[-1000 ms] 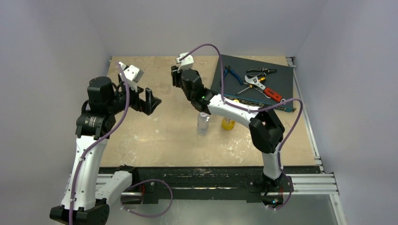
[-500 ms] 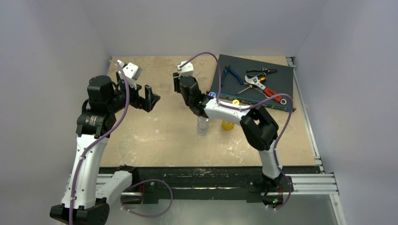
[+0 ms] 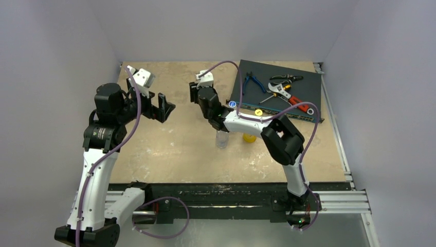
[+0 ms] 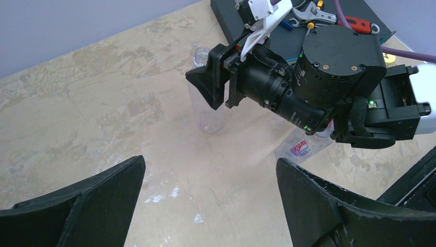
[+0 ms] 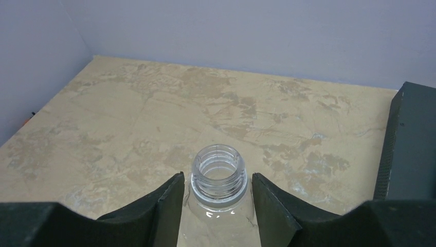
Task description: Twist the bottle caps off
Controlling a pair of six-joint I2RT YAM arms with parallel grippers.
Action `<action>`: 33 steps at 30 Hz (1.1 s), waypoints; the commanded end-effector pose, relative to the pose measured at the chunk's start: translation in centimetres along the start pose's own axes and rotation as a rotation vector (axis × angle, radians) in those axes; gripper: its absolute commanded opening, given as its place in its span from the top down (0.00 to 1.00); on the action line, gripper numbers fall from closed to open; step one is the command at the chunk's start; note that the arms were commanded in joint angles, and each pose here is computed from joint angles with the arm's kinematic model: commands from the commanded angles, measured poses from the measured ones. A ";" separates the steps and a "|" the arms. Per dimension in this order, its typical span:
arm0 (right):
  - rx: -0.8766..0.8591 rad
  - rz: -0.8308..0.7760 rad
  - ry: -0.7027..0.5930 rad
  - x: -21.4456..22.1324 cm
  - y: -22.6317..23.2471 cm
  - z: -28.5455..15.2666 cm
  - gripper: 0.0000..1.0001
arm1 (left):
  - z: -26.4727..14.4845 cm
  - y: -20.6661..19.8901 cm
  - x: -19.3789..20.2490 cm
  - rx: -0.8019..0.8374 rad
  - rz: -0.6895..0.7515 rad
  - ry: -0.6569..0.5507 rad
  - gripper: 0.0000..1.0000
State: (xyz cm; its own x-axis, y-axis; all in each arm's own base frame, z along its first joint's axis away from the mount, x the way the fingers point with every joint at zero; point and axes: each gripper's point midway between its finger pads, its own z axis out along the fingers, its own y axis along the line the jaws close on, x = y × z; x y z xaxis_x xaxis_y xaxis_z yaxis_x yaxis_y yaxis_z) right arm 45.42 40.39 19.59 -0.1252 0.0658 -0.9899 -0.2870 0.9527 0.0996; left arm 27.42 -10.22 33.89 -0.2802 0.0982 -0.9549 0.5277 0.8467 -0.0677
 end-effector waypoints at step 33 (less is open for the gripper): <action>-0.058 -0.043 -0.043 -5.8 0.5 -1.8 0.28 | -0.6 -1.5 -1.9 0.059 -0.010 -0.080 0.00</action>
State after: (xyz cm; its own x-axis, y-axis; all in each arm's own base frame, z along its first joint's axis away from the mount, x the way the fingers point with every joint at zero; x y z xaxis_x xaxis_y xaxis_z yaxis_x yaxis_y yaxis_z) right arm 44.55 39.95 19.98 -0.1425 -0.0214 -0.9896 -0.3273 0.9446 0.0267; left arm 26.63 -10.89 35.09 -0.2552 0.0590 -0.9651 0.5515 0.8287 -0.0952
